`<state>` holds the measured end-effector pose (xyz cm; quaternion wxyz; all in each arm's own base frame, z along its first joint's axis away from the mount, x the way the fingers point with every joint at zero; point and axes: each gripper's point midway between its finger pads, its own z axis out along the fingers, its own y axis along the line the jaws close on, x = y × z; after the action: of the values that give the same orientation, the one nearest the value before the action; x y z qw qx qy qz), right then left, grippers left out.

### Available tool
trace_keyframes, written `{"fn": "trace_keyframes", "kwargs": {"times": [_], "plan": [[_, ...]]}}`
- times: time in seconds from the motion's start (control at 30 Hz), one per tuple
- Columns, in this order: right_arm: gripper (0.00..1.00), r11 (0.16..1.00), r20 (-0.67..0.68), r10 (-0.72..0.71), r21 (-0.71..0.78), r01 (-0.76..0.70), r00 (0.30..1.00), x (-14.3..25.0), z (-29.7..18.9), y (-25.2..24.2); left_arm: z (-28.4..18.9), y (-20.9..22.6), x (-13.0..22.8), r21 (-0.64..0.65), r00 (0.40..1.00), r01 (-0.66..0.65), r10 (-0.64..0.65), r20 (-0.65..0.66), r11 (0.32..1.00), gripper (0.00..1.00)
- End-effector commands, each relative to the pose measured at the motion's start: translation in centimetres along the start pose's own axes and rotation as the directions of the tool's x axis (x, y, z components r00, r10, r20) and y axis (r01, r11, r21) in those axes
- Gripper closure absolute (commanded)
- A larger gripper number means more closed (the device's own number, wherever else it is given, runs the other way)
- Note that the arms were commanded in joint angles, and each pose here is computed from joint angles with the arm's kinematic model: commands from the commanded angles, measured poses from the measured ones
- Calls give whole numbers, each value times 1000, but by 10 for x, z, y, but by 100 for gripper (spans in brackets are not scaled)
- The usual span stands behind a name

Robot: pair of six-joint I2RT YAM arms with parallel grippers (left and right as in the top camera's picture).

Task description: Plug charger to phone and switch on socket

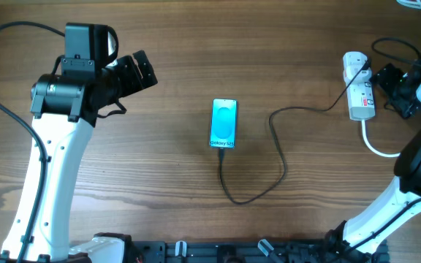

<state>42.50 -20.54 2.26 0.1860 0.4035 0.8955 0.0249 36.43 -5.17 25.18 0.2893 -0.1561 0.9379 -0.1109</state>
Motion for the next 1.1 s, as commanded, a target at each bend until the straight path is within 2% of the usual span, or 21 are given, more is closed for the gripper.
{"fn": "trace_keyframes", "kwargs": {"times": [0.0,1.07], "plan": [[0,1000,-53,-2,2,2,999,17,18,3,2,4,-1,-20,1000,11,-11,2,1000,0],[0,1000,-152,-7,-13,5,988,40,25,3,2,4,-1,-20,1000,11,-11,2,1000,0]]}}
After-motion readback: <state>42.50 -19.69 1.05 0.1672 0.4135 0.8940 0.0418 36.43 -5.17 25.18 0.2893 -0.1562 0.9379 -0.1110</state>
